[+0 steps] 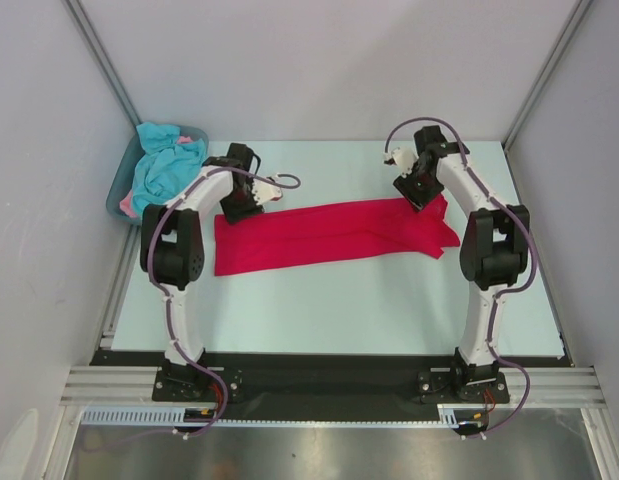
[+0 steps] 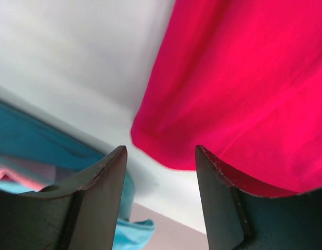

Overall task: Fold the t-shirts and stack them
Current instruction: Fold the tshirt

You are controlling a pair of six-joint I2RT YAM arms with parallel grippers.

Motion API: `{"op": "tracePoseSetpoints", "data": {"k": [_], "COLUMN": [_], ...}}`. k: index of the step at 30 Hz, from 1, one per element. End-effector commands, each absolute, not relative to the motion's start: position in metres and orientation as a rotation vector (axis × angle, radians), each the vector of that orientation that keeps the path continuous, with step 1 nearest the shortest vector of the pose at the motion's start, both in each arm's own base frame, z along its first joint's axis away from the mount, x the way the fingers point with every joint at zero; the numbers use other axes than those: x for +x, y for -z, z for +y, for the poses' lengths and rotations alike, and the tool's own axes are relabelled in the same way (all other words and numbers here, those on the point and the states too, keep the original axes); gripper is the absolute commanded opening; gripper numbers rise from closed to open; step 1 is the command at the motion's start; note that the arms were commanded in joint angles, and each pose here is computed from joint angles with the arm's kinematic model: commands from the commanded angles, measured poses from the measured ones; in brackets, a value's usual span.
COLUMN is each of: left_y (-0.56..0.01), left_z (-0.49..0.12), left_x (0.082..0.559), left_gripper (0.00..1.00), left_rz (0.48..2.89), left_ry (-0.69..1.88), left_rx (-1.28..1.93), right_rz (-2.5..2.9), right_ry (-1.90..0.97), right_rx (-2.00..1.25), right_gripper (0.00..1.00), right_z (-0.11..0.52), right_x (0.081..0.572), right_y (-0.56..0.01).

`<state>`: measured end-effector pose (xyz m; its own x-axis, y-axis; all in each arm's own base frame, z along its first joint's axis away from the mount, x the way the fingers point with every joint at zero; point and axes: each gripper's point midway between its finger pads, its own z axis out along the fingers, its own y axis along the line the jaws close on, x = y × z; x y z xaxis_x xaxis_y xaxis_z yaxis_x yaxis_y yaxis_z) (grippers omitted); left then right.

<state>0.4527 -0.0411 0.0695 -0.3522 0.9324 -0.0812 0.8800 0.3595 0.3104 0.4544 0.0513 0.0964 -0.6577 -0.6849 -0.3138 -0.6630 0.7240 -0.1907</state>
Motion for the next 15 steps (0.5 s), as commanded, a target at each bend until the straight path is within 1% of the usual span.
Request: {"op": "tracePoseSetpoints", "data": {"k": [1, 2, 8, 15], "left_y": [-0.051, -0.050, -0.050, -0.054], "left_z": [-0.054, -0.057, -0.057, -0.057], "left_x": [0.446, 0.447, 0.446, 0.446], "left_gripper": [0.60, 0.61, 0.60, 0.60], "left_rz": [2.413, 2.409, 2.412, 2.408], "left_ry": [-0.239, -0.236, -0.259, -0.279], "left_rx": [1.620, 1.620, 1.620, 1.614], "right_rz": [2.568, 2.583, 2.551, 2.559], "right_ry": [-0.037, -0.061, -0.147, -0.168], "right_rx": [-1.055, -1.063, -1.082, -1.082], "right_gripper": [0.47, 0.47, 0.45, 0.45], "right_z": [0.078, 0.082, 0.107, 0.110], "right_x": [0.457, 0.458, 0.471, 0.476], "right_y": [-0.088, -0.076, -0.069, -0.057]}}
